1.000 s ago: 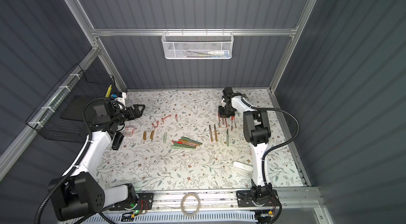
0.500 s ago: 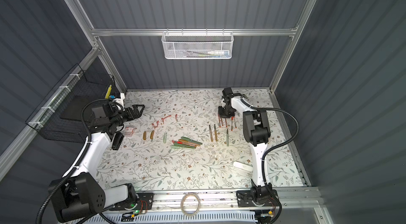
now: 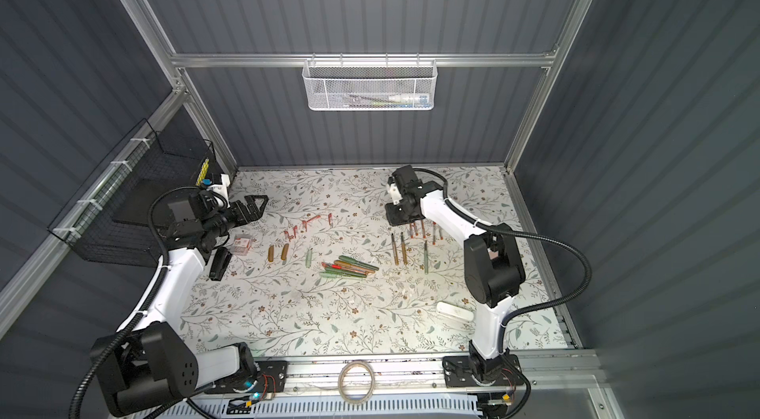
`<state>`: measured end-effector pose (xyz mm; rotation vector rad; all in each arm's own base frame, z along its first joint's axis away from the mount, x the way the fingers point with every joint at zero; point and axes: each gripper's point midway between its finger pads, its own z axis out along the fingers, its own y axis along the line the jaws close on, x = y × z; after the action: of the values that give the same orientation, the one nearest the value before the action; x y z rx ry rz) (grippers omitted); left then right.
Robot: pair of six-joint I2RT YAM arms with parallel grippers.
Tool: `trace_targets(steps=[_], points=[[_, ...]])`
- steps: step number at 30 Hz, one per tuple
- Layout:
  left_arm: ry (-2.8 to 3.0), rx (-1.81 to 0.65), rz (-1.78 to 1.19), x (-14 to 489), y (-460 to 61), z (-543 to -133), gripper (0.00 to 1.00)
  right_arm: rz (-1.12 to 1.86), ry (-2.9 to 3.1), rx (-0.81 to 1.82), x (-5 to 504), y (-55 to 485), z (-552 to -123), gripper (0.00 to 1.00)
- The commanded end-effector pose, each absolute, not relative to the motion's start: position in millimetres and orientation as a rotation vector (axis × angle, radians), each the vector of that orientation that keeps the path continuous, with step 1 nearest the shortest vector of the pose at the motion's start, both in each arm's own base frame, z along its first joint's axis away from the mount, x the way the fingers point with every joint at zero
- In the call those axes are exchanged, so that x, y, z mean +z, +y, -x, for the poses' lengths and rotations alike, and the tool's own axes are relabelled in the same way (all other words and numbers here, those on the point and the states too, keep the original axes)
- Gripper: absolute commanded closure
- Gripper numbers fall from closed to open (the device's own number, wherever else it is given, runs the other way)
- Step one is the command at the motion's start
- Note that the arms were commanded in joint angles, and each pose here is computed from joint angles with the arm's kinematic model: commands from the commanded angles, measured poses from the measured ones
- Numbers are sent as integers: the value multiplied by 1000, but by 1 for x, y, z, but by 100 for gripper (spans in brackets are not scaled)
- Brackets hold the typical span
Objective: Remove pen caps from pens
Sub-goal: Pick up the pen from the center of the table.
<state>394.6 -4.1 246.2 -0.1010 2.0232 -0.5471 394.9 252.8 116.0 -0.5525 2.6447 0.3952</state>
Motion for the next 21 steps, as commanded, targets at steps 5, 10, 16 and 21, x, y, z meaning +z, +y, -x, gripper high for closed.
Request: trace_targets(steps=[5, 10, 16, 21], points=[[2016, -557, 104, 246, -1, -393, 0, 877, 2628, 284, 91, 300, -353, 62], [2011, -560, 109, 243, -1, -393, 0, 997, 2613, 248, 69, 321, -336, 61], [2015, -564, 121, 240, 0, -394, 0, 1060, 2623, 246, 51, 333, -330, 62], [2015, -561, 132, 241, 2, -394, 0, 1093, 2639, 245, 40, 339, -325, 63]])
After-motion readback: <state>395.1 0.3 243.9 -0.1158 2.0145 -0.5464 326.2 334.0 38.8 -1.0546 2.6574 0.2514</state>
